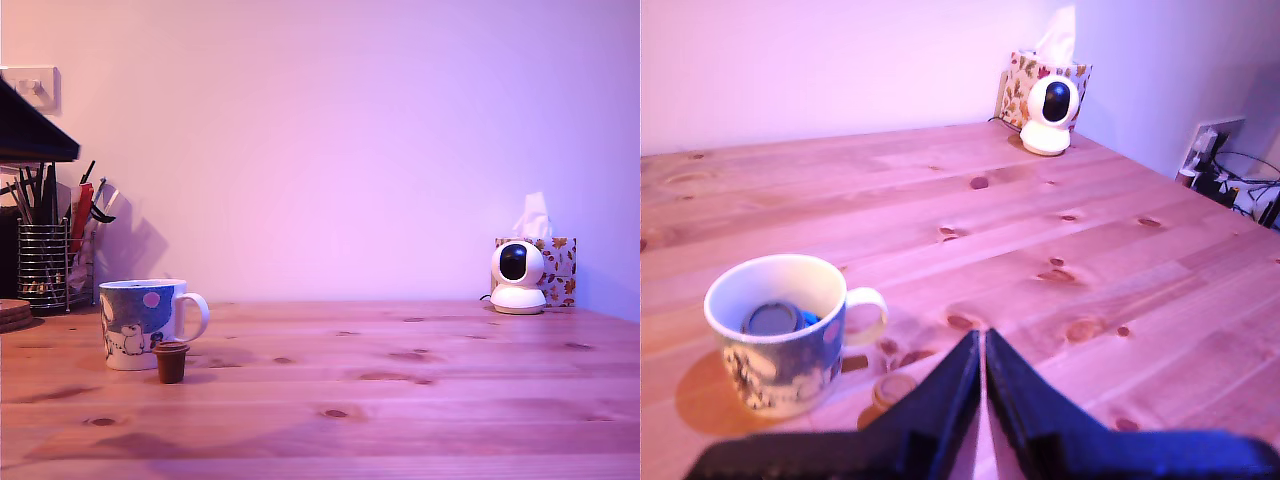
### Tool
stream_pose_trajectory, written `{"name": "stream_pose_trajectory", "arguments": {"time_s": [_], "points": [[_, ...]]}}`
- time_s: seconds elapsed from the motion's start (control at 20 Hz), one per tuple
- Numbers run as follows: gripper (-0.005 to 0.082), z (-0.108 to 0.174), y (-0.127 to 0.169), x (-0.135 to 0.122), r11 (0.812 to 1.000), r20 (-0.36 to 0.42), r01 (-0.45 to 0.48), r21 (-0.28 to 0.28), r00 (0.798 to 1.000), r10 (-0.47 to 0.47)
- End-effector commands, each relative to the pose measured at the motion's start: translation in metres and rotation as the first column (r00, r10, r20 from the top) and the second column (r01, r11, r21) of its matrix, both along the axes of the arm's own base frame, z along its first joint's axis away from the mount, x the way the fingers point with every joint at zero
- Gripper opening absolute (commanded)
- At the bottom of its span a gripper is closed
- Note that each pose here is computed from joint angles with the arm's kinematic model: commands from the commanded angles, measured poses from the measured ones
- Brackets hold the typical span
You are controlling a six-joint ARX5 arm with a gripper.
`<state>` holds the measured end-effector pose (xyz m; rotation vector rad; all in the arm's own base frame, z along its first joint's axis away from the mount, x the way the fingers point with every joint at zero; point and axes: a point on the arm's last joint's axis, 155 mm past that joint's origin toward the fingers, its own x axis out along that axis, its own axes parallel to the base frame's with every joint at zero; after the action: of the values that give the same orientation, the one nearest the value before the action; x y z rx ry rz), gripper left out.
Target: Pick up the coffee capsules on the table and drop them inside the coffee cup
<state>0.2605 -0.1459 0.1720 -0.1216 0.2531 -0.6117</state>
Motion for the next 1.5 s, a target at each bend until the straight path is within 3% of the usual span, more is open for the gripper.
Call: {"name": "stream_pose_trajectory", "arguments": {"time_s": [0.0, 0.25, 0.55, 0.6, 0.75, 0.95, 1.2, 1.45], "points": [[-0.0024, -0.012, 0.002, -0.004, 1.0, -0.032, -0.005, 0.003, 0.999, 0.005], [-0.0024, -0.04, 0.001, -0.018, 0.999, -0.154, 0.023, 0.035, 0.988, -0.017], [-0.0024, -0.046, -0.009, -0.026, 0.997, -0.178, 0.069, 0.039, 0.982, -0.061], [-0.0005, -0.046, -0.01, -0.027, 0.996, -0.181, 0.076, 0.039, 0.981, -0.068], [0.022, -0.052, -0.008, -0.027, 0.995, -0.184, 0.066, 0.073, 0.982, -0.052], [0.0414, -0.062, 0.002, -0.021, 0.992, -0.196, 0.018, 0.127, 0.981, 0.007], [0.0415, -0.075, -0.001, -0.015, 0.989, -0.23, 0.024, 0.147, 0.973, 0.011], [0.0415, -0.081, -0.003, 0.005, 0.981, -0.186, 0.01, 0.193, 0.982, 0.026]]}}
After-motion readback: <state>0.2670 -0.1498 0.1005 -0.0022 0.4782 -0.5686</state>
